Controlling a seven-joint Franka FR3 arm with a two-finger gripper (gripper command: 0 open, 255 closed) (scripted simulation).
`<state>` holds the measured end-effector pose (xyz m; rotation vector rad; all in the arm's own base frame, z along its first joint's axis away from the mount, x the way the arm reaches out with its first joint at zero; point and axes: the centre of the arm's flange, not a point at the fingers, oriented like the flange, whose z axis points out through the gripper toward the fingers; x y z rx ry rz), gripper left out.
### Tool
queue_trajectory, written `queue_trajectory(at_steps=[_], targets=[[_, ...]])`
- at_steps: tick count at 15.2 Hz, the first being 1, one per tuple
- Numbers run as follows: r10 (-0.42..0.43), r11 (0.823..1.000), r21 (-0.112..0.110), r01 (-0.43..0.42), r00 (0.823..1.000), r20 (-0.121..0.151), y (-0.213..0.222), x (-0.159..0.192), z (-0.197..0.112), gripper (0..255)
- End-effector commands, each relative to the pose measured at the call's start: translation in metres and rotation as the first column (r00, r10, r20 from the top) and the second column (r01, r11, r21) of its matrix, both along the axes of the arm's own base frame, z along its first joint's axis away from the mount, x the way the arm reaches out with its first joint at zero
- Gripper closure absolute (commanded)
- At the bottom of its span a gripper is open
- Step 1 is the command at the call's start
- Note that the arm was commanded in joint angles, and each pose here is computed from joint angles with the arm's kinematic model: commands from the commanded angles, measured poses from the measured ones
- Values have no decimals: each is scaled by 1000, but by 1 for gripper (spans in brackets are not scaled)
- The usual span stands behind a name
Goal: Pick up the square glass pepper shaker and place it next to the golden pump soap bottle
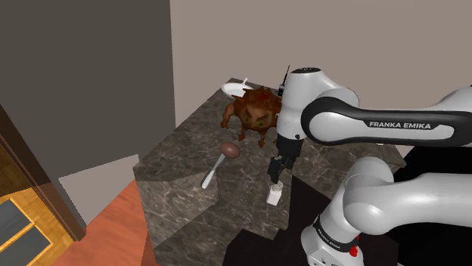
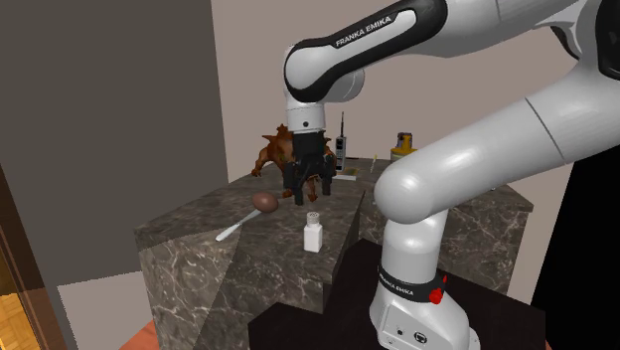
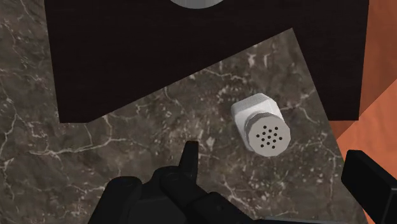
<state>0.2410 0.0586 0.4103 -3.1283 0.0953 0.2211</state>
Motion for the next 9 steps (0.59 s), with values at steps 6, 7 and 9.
queue_trajectory(at_steps=[6,7,9], targets=[[-3,1000,7,3,1000,-2,6,-7,-42,0],[-3,1000,7,3,1000,-2,6,-8,-47,0],[-3,1000,7,3,1000,-2,6,-8,-50,0]])
